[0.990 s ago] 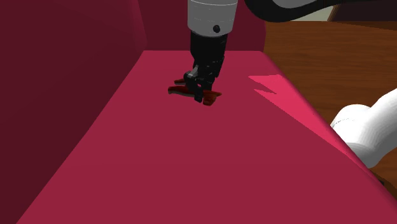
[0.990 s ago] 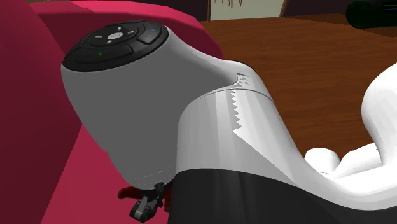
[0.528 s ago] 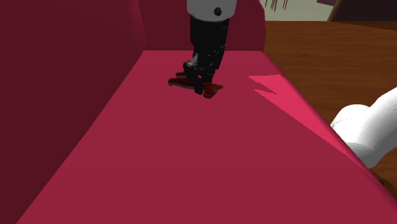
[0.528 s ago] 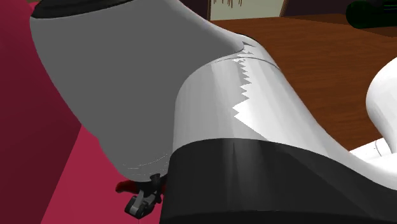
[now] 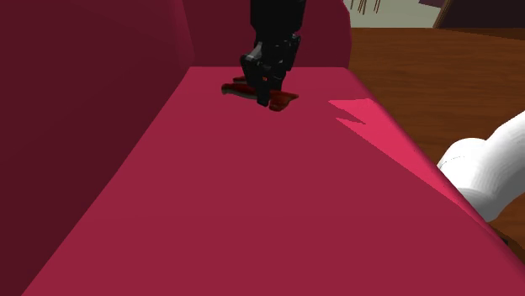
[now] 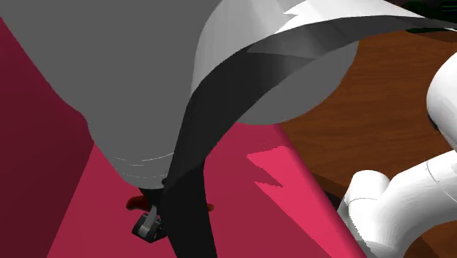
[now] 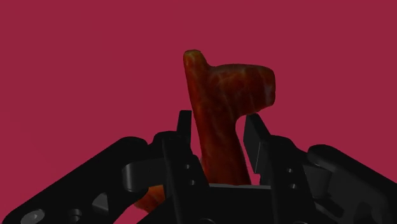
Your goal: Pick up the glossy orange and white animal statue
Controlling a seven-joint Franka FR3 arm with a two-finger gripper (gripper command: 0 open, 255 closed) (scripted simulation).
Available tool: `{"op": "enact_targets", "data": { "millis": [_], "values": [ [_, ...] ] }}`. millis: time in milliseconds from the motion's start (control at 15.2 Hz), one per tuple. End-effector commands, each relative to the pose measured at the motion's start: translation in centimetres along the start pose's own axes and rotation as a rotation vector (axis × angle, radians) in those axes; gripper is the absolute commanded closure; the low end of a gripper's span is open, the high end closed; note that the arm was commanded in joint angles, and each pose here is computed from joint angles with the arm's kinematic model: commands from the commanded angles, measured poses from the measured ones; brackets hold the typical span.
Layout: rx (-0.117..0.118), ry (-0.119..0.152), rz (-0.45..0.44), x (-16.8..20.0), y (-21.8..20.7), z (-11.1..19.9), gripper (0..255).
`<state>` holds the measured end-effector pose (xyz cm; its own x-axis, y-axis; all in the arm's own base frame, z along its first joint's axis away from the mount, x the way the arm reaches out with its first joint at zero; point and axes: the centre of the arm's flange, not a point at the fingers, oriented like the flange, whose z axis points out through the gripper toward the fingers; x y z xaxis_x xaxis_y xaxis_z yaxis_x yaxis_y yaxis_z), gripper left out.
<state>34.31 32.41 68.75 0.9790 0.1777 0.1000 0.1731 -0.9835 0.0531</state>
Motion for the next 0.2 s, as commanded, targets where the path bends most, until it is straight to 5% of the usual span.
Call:
{"op": "enact_targets", "data": {
  "millis": [0,132],
  "values": [
    [0.0,0.0,0.0,0.12,0.12,-1.19,255],
    [0.0,0.0,0.0,0.12,0.13,-1.27,255]
  ]
}}
